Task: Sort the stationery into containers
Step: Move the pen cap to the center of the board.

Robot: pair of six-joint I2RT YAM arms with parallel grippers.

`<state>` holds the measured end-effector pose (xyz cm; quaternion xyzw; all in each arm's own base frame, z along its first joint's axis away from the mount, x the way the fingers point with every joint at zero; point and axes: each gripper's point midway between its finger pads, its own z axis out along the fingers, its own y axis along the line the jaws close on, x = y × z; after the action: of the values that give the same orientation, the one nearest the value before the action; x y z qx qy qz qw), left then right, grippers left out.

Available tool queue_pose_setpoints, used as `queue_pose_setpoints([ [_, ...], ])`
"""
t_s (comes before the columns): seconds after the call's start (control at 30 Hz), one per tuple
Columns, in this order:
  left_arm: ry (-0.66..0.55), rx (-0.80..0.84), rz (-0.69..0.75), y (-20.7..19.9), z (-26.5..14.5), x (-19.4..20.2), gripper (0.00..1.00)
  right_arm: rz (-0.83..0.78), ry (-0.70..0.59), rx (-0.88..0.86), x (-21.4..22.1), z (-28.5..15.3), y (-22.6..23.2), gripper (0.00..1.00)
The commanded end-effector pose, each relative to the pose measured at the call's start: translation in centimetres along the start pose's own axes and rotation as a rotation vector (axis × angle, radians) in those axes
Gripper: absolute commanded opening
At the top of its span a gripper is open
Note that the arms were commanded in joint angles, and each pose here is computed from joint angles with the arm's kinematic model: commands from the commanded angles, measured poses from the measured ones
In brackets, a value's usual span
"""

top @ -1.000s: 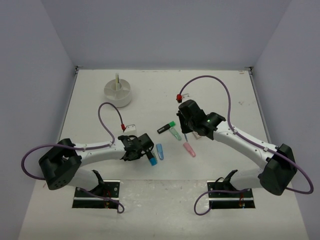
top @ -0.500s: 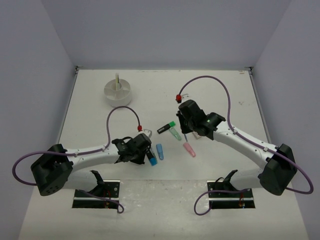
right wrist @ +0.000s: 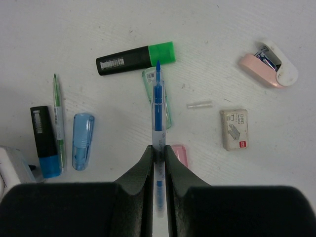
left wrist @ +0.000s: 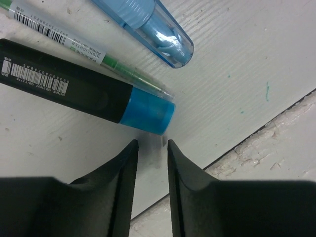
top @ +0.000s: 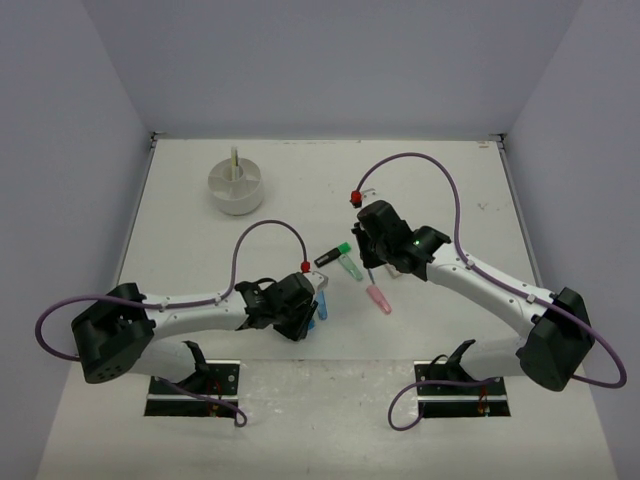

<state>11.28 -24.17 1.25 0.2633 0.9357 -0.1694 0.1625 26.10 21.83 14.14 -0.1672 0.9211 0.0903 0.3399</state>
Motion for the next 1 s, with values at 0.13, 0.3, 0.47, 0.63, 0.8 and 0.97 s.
queue_pose_setpoints([
  [0.13,-0.032,-0.086,0.006,1.4,-1.0,-0.6,0.44,-0.009,-0.040,-0.029,-0.9,-0.6,0.4,0.00],
  [0.3,-0.073,-0.096,-0.027,1.2,-1.9,-1.5,0.52,-0.012,-0.037,-0.028,-0.9,-0.5,0.4,0.00],
  [0.47,-0.163,-0.041,-0.092,-1.3,-4.1,-3.6,0.59,-0.016,-0.031,-0.031,-0.8,-0.4,0.5,0.00],
  [0.63,-0.227,-0.136,-0.350,-1.1,-5.0,-4.2,0.72,-0.020,-0.031,-0.031,-0.8,-0.2,0.6,0.00],
  [0.8,-0.272,-0.255,-0.742,-1.6,-4.9,-2.8,1.00,-0.021,-0.028,-0.015,-0.8,0.1,0.3,0.00],
  [0.97,-0.285,-0.443,-0.981,-1.7,-5.6,-2.2,1.00,-0.022,-0.041,-0.017,-0.8,-0.1,0.3,0.00],
])
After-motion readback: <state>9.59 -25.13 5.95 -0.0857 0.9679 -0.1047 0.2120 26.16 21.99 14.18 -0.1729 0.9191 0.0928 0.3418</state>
